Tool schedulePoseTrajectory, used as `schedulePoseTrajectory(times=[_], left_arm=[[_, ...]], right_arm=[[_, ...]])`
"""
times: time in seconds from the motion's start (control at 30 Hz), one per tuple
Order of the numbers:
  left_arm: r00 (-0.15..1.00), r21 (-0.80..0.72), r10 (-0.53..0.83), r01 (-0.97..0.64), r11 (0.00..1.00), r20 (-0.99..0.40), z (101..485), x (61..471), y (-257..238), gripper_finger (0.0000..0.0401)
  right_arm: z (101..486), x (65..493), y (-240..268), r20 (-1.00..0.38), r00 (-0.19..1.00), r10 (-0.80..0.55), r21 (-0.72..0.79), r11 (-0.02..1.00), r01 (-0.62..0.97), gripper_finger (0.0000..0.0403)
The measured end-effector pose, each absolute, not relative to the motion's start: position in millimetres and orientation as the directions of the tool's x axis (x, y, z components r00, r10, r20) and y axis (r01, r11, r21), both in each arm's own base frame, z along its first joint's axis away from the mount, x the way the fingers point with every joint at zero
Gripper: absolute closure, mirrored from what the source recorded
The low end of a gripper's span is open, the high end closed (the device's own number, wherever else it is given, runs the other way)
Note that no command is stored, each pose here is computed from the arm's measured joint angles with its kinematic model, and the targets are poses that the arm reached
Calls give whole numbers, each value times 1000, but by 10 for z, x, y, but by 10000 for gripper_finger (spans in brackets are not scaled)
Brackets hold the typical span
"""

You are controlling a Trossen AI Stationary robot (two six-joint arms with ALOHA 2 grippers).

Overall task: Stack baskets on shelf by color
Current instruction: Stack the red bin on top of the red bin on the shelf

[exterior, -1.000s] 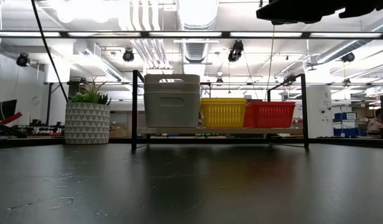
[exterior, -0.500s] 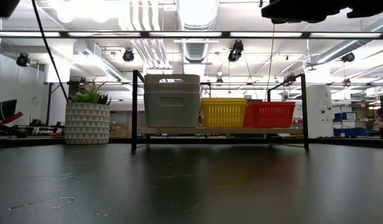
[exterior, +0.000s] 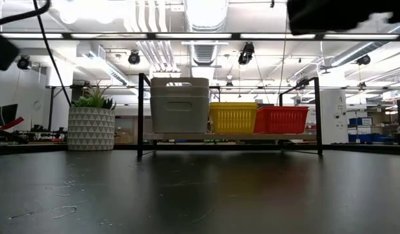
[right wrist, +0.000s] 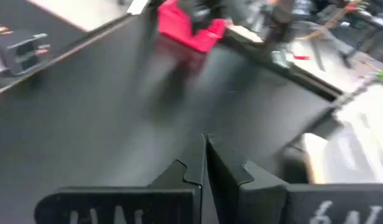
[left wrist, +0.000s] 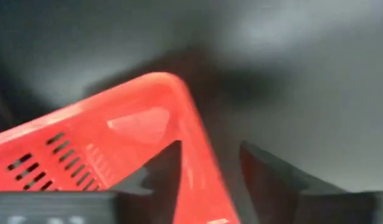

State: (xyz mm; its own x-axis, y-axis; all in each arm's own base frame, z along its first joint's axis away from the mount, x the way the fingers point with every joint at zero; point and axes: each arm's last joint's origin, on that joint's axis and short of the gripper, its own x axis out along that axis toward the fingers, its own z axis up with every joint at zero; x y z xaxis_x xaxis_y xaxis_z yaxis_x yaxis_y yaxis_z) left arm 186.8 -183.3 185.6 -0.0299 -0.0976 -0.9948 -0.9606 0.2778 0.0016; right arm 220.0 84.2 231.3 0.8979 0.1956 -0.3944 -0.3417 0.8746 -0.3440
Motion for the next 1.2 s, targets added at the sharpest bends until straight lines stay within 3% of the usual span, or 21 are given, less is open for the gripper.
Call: schedulePoseTrajectory(times=[0.17,0.37,0.6,0.73,0.9,1.2], left_arm=[[63,-108,-111,-883,458,-992,2043,1987,-1899,379],[361,-332,-85,-706,625,-929,2432,2385,-1975,390],[533,-217,48,-423,880,-845,2649,2939,-1888,398],[519,-47,87,-240,970,-851,2545,3234,-1834,398],[478,117,113,-21,993,-871,2356,3419,-1811,399],[390,143,122,24,989,-913,2131,3407,-1658,399]], right_arm=[[2185,2072,1019,-406,871,276,-268,876,-402,394],[2057,1975,1111,-434,844,315,-262,852,-453,394],[2071,1978,1110,-432,845,315,-263,852,-453,394],[2040,1966,1101,-463,832,307,-254,853,-456,394],[2021,1957,1096,-478,824,303,-248,854,-458,394],[2090,2000,1120,-430,846,315,-243,862,-444,394]])
